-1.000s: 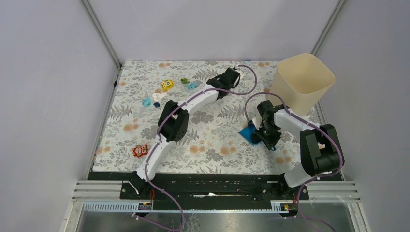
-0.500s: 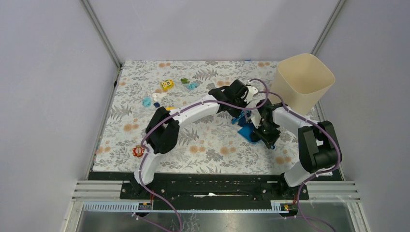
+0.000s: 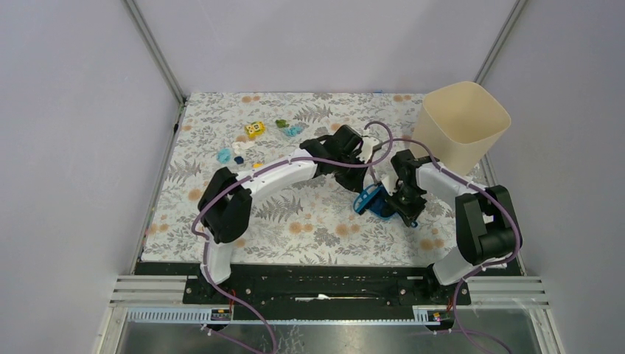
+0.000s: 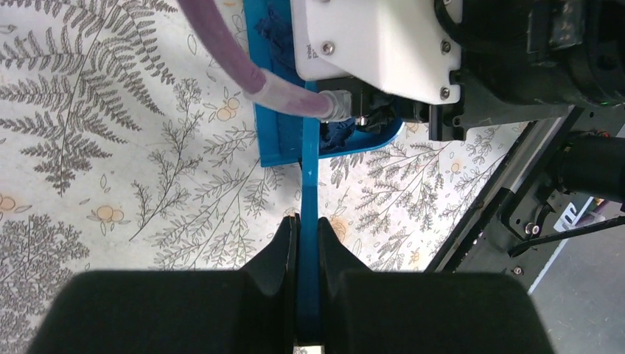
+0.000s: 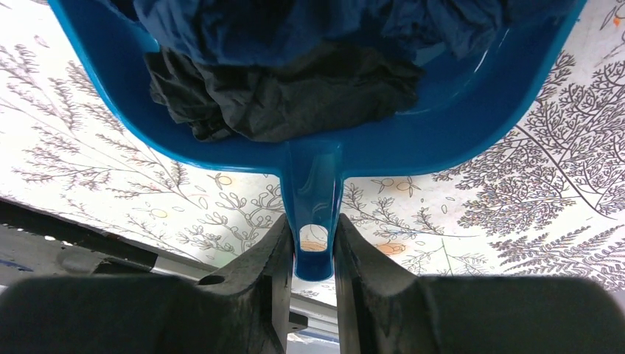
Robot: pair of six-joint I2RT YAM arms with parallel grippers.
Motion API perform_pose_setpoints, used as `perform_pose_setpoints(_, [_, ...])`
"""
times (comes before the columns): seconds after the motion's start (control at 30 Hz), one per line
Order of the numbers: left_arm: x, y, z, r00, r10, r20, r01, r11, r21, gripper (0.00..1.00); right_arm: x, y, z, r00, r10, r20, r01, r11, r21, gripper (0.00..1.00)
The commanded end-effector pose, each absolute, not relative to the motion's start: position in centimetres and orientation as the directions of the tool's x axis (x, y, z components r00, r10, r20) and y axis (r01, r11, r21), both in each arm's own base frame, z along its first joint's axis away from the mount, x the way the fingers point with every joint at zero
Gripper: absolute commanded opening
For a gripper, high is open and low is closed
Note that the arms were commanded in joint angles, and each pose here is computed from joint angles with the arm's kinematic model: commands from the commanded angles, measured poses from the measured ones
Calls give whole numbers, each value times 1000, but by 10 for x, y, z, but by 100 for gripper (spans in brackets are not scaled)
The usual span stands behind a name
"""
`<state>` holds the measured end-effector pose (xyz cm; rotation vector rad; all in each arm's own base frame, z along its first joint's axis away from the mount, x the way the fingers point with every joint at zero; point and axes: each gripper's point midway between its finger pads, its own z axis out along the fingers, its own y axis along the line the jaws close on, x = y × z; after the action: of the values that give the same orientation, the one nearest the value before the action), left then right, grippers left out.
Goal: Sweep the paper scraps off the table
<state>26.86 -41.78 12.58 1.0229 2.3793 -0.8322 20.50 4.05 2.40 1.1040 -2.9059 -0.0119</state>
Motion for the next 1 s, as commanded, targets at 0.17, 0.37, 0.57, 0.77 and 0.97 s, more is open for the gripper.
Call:
perform_pose_setpoints(0.17, [284,-376,198,-584,476,-658,740,646,-190,0,217,57,61,-714,-678,-176,-689,725,2,0])
perform_pose_setpoints(0.37, [285,-341,227,-577,424,-698,712,679,-176,0,218,65,79,-709,-660,-247,-683,731,7,0])
perform_pose_setpoints(0.57, [293,-302,236,-565,389,-727,651,752,-103,0,222,63,103,-692,-666,-277,-687,726,-30,0])
perform_pose_setpoints(0.77, [305,-265,205,-634,312,-708,546,828,-125,0,230,64,128,-676,-665,-319,-686,725,-58,0])
perform_pose_setpoints(0.97, [315,-249,169,-690,225,-688,488,846,-213,0,248,76,175,-650,-631,-424,-670,739,-72,0])
